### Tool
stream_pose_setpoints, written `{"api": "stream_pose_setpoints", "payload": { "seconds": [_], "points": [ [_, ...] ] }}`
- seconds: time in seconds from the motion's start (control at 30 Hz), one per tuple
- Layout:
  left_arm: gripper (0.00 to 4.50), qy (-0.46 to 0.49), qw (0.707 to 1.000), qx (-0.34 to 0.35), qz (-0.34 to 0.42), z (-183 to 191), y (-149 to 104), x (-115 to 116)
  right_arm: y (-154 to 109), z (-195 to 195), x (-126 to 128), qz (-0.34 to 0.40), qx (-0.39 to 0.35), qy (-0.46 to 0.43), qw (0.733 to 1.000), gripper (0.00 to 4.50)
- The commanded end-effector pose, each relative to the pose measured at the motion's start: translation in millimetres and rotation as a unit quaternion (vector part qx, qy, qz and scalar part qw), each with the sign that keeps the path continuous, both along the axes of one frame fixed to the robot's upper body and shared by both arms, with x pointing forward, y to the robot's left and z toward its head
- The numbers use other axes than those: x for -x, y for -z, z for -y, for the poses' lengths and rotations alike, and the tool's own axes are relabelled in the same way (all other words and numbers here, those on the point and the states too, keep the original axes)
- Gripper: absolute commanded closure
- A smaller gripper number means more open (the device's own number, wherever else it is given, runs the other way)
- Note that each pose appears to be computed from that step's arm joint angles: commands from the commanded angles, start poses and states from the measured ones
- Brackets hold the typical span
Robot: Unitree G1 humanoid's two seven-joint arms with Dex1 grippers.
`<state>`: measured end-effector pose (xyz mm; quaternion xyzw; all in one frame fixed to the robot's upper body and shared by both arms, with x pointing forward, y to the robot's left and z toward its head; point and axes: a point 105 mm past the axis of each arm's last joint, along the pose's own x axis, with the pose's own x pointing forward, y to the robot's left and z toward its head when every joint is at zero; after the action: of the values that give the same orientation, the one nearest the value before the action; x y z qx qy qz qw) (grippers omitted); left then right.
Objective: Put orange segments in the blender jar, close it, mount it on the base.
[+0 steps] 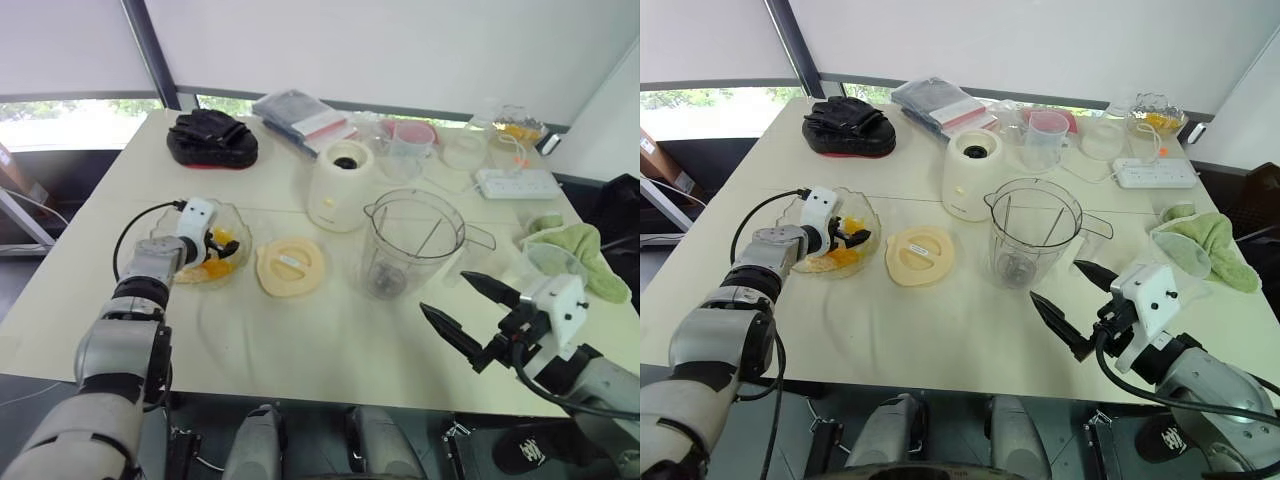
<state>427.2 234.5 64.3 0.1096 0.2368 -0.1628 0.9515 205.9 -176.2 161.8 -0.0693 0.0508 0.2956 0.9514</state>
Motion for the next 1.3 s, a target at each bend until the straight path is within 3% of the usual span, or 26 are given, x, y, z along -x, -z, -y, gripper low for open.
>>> {"api": "stream_pose_setpoints", "payload": {
  "seconds": [0.03, 0.2, 0.27, 0.33, 0.53, 0.83, 1.13, 1.3],
  "points": [
    [0.02, -0.004, 1.0, 0.018, -0.022, 8, 10, 2, -13, -1, 0, 0.024, 0.013, -0.012, 1.0, 0.0],
    [0.02, -0.018, 0.999, 0.033, -0.027, 7, 15, 4, -16, 1, -3, 0.027, 0.02, -0.014, 0.999, 0.0],
    [0.56, -0.021, 0.998, 0.042, -0.03, 7, 16, 5, -16, 1, -2, 0.027, 0.021, -0.015, 0.999, 0.0],
    [1.38, -0.021, 0.998, 0.051, -0.036, 9, 18, 6, -16, 1, -3, 0.027, 0.022, -0.015, 0.999, 0.0],
    [4.45, -0.027, 0.997, 0.058, -0.043, 9, 24, 8, -18, 1, -4, 0.028, 0.025, -0.016, 0.999, 0.0],
    [4.45, -0.022, 0.998, 0.053, -0.04, 9, 26, 10, -18, 2, -5, 0.028, 0.027, -0.018, 0.999, 0.0],
    [4.45, 0.027, 0.999, 0.032, 0.029, 17, 11, 9, -17, 2, -5, 0.02, 0.03, -0.027, 0.999, 0.0],
    [4.45, 0.013, 0.998, 0.033, 0.054, 16, 5, 20, -17, 3, -6, 0.012, 0.036, -0.043, 0.998, 0.0]
  ]
}}
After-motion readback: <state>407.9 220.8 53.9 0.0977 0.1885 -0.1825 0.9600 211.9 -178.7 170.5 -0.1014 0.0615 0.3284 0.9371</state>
